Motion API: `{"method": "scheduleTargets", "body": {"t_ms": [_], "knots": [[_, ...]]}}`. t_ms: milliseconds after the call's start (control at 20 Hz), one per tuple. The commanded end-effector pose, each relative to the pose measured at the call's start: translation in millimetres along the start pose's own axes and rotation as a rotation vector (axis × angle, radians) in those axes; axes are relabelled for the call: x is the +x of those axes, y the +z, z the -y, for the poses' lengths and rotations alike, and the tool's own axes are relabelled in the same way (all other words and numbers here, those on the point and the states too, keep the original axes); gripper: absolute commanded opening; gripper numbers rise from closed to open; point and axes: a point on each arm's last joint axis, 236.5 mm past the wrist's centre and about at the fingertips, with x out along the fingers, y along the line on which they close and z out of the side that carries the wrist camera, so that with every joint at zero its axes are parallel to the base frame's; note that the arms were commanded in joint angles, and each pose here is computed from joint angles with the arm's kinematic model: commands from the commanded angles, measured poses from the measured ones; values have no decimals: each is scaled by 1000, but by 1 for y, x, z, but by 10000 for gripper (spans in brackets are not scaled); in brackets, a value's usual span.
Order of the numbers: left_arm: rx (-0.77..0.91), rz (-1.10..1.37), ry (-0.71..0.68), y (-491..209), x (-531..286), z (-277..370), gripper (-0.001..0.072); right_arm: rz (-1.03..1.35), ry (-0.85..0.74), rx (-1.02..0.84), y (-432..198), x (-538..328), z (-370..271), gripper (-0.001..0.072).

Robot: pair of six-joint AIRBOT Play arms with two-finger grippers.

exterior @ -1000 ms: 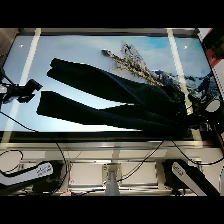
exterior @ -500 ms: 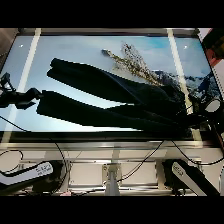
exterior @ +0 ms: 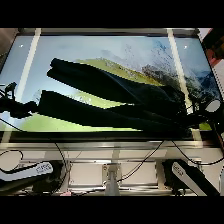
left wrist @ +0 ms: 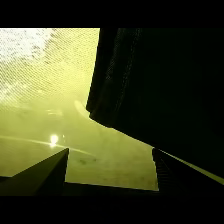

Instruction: Fold the clothes and pants, and hang the long-sleeved shirts on hangers.

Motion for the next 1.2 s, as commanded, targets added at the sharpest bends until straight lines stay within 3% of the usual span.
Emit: {"method": "scheduleTargets", "body": {"t_ms": [0,100,200,400,450,500,550,900,1150], "knots": [[73,7,-30,8,22,0,558,3,9,1,1,0,-2,51],[75,8,-75,11,33,7,525,3,9,1,1,0,-2,52],[119,10,-120,12,40,16,219,3,9,2,1,0,-2,52],[169,90,-150,30,40,24,227,3,10,2,1,0,-3,51],[158,110,-157,34,39,26,196,3,10,2,1,0,-3,51],[149,120,-167,37,38,28,47,3,10,2,1,0,-3,51],[150,127,-177,38,37,31,18,3,10,2,1,0,-3,51],[255,286,-167,85,-65,51,15,-68,22,-4,-15,-6,-6,52],[159,464,-124,116,-172,65,12,-147,50,-34,-27,-43,-20,51]]}}
